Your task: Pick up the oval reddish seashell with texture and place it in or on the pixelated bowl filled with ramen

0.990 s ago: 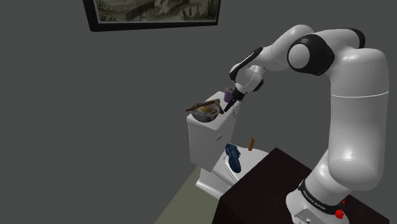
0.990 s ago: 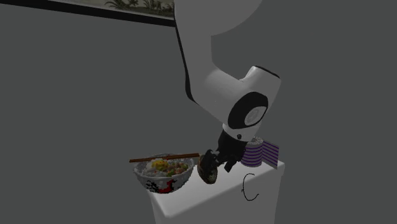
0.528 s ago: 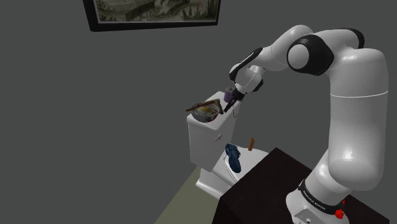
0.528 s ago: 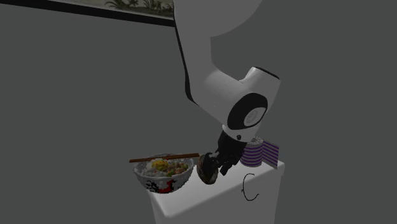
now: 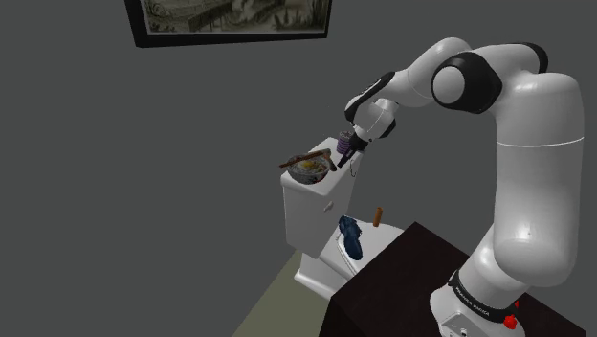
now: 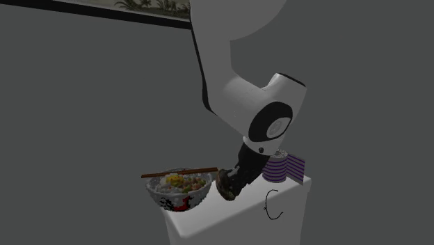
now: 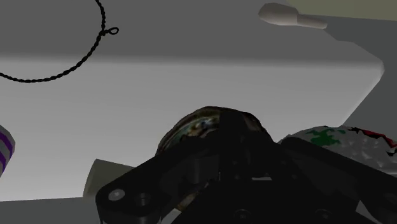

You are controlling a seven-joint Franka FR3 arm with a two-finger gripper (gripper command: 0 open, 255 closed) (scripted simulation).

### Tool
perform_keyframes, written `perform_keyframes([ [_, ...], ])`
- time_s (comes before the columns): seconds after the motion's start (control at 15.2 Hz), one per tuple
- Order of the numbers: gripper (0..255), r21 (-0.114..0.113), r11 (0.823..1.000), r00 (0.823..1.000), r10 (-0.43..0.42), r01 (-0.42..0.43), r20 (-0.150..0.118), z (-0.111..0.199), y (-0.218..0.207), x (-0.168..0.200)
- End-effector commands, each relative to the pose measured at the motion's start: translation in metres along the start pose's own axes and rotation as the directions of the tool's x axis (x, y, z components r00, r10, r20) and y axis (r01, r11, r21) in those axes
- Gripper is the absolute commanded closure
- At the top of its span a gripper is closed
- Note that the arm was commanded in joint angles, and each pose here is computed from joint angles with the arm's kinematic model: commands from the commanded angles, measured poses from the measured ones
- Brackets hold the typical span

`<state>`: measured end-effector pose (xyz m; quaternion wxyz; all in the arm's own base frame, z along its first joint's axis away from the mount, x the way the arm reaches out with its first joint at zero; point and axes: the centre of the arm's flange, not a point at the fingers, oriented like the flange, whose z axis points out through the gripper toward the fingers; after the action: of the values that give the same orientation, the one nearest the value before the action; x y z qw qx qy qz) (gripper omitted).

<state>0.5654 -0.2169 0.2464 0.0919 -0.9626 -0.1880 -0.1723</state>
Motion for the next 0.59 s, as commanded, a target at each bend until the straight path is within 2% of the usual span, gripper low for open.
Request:
perform_keyframes([
  [0.0, 255, 0.000, 1.000, 1.000, 0.000, 0.000, 0.000, 0.000, 0.000, 0.000],
  [0.07, 0, 0.000, 1.000, 1.000, 0.000, 0.000, 0.000, 0.000, 0.000, 0.000],
  [0.13, 0, -0.095, 0.993, 0.994, -0.055, 0.065, 0.096, -0.006, -0.025, 0.020],
  [0.2, 0, -0.183, 0.973, 0.975, -0.100, 0.137, 0.196, -0.007, -0.051, 0.039],
  [0.26, 0, -0.261, 0.941, 0.945, -0.134, 0.215, 0.298, -0.005, -0.079, 0.056],
  [0.33, 0, -0.328, 0.896, 0.904, -0.155, 0.298, 0.399, 0.002, -0.106, 0.071],
  [0.4, 0, -0.349, 0.878, 0.887, -0.160, 0.329, 0.434, 0.006, -0.116, 0.076],
  [0.53, 0, -0.349, 0.878, 0.887, -0.160, 0.329, 0.434, 0.015, -0.112, 0.072],
])
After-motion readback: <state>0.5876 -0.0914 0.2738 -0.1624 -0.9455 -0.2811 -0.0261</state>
